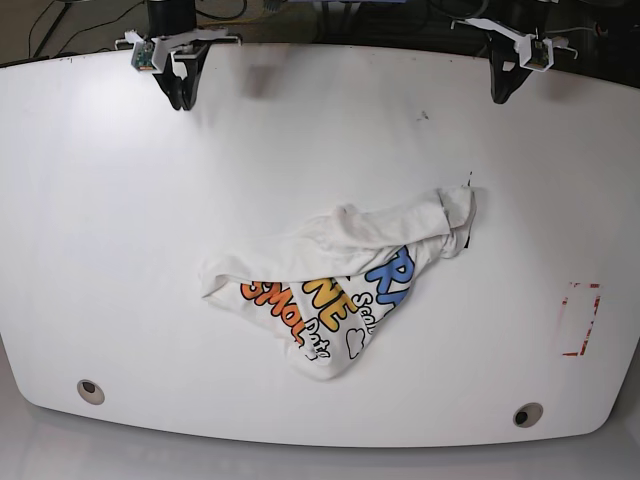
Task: Layout the t-shirt on the table in an organized manner, then fold the t-shirt properly
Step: 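Lower the right gripper onto the white t-shirt's bunched fabric and pinch it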
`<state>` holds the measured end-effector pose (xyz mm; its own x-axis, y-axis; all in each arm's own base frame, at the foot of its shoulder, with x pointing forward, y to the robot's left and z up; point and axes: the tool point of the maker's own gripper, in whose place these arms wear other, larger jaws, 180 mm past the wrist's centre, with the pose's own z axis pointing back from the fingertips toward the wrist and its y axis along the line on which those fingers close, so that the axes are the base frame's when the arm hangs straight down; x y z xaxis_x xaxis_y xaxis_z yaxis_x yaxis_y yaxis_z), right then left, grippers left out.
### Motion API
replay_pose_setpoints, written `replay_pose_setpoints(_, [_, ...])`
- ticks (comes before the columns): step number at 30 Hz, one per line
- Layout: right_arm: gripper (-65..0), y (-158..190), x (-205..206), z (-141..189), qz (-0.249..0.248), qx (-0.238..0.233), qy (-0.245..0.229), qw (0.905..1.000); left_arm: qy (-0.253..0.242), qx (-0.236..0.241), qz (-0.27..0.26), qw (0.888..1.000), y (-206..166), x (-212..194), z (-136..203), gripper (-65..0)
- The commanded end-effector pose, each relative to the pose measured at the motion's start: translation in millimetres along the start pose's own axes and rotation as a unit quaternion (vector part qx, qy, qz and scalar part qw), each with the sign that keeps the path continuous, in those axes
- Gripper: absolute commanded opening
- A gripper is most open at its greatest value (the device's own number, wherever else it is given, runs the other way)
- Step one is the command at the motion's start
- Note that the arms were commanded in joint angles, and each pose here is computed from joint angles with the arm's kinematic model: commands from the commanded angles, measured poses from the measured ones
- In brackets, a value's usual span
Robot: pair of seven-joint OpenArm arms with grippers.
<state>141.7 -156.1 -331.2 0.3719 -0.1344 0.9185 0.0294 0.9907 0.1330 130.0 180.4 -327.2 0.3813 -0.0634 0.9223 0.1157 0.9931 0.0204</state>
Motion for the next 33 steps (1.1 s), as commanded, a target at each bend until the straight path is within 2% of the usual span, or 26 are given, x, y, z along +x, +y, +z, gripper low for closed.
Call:
replay_pose_setpoints(1, [-56.9, 16.8, 18.5, -8.3, -0.005, 0.035, -0.036, 0.9987, -0.024, 0.003, -0.004, 1.0, 3.1, 12.8, -1.1, -64.7])
replay_pose_setpoints(5, [-55.8, 32.3, 29.2, -28.2, -0.004, 0.066, -0.047, 0.9967, -0.042, 0.007, -0.004, 0.999, 5.1, 21.6, -9.0, -64.6])
replay_pose_setpoints(8, [-50.4, 40.0, 33.7, -43.2, -0.002, 0.077, -0.041, 0.9962, -0.046, 0.007, -0.005, 0.999, 5.6, 23.7, -11.2, -64.6])
replay_pose_setpoints(12, [-40.0, 44.4, 42.4, -63.8, 0.006, 0.084, -0.033, 0.9959, -0.048, 0.003, -0.005, 0.999, 3.3, 25.4, -12.5, -64.4])
replay_pose_setpoints(17, [-36.6, 47.3, 58.8, -87.1, 0.016, 0.089, -0.037, 0.9952, -0.056, 0.003, -0.004, 0.998, 3.5, 29.2, -16.6, -64.2])
replay_pose_setpoints(20, [-36.6, 47.6, 67.3, -100.8, 0.028, 0.092, -0.03, 0.995, -0.058, 0.001, -0.004, 0.998, 2.2, 29.9, -18.1, -59.3])
replay_pose_setpoints(26, [-36.6, 43.8, 79.4, -129.7, 0.057, 0.094, 0.0, 0.994, -0.064, 0.001, -0.003, 0.998, 1.9, 32.8, -18.2, -40.3])
replay_pose_setpoints(28, [-36.6, 44.6, 83.3, -135.4, 0.062, 0.095, 0.006, 0.9935, -0.065, 0.0, -0.003, 0.998, 1.9, 33.5, -18.3, -38.3])
replay_pose_setpoints(33, [-36.6, 55.3, 83.6, -142.6, 0.067, 0.109, 0.031, 0.9913, -0.066, 0.001, -0.002, 0.998, 1.8, 33.8, -18.5, -38.2])
